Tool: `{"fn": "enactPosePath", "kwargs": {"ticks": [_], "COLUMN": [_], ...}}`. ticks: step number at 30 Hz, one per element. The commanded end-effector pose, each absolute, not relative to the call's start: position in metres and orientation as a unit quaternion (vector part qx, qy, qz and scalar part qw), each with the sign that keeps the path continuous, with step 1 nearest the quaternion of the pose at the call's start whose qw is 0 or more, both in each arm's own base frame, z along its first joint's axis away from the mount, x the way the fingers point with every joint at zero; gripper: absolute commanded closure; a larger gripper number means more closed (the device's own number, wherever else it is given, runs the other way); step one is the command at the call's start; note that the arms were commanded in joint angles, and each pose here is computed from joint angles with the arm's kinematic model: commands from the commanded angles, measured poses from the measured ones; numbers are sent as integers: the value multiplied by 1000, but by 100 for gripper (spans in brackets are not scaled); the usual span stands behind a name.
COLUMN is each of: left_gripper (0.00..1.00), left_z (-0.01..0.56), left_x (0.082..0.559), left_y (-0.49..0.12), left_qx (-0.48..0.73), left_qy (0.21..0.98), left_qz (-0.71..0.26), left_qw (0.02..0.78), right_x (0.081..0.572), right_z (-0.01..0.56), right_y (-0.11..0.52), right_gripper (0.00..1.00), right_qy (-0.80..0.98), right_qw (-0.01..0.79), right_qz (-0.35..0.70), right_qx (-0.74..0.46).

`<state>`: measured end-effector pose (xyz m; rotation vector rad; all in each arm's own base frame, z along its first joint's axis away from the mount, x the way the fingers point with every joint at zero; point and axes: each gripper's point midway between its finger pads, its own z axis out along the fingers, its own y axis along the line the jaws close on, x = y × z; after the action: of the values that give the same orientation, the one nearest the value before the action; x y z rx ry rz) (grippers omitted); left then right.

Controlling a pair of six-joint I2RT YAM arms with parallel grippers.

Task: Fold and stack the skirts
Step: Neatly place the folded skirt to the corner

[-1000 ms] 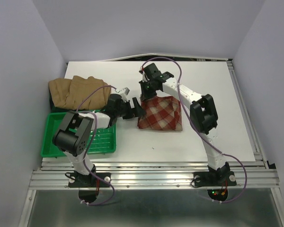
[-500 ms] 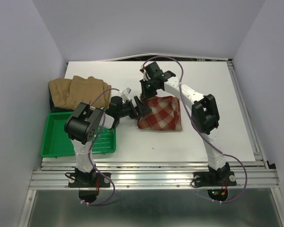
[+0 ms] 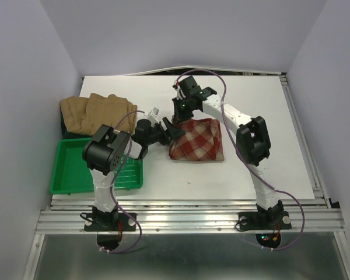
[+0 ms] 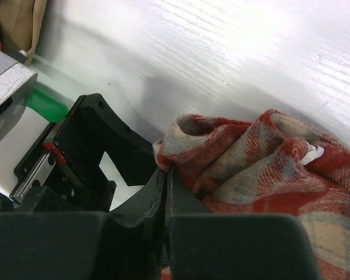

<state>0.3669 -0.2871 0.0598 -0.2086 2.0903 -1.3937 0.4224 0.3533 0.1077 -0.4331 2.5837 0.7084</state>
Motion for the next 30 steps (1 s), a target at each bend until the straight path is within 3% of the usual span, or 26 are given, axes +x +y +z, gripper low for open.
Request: {"fn": "enactPosePath", "kwargs": {"ticks": [1,8,11,14,15,17,18,19,20,22,30], "left_gripper": [22,24,30,46,57,65,76,82,92,100,100], "left_z": [77,66,62,62,64,69,70,62,81,76,147], "left_x": [387,386,387,387,391,396,401,399,412,416,463], "left_y": [-295,-306,-305,-302,-299,-294,-290,-284,-283,-271,-246], "left_qx": [-64,-53,-60,-63,-61,-65,-57,-64,-54,-34,57], "left_qy": [775,788,796,807,810,821,826,846,842,869,893], "left_qz": [-530,-529,-521,-505,-495,-477,-462,-436,-432,-378,-250], "left_qw": [338,309,302,299,308,307,318,300,319,316,370], "right_x": [424,424,424,427,431,438,446,452,462,476,516], "right_z": [158,164,166,169,171,174,176,179,186,196,252], "right_y": [359,361,361,360,358,350,339,332,316,293,177], "right_gripper": [99,99,100,100,95,75,47,37,19,3,0], "right_qy": [910,907,906,905,904,904,906,907,907,906,889], "right_qw": [251,255,257,265,275,288,300,308,320,337,405], "right_qz": [293,298,297,294,287,270,255,249,241,231,212], "right_qx": [-154,-156,-156,-159,-161,-162,-152,-146,-132,-110,-21]}}
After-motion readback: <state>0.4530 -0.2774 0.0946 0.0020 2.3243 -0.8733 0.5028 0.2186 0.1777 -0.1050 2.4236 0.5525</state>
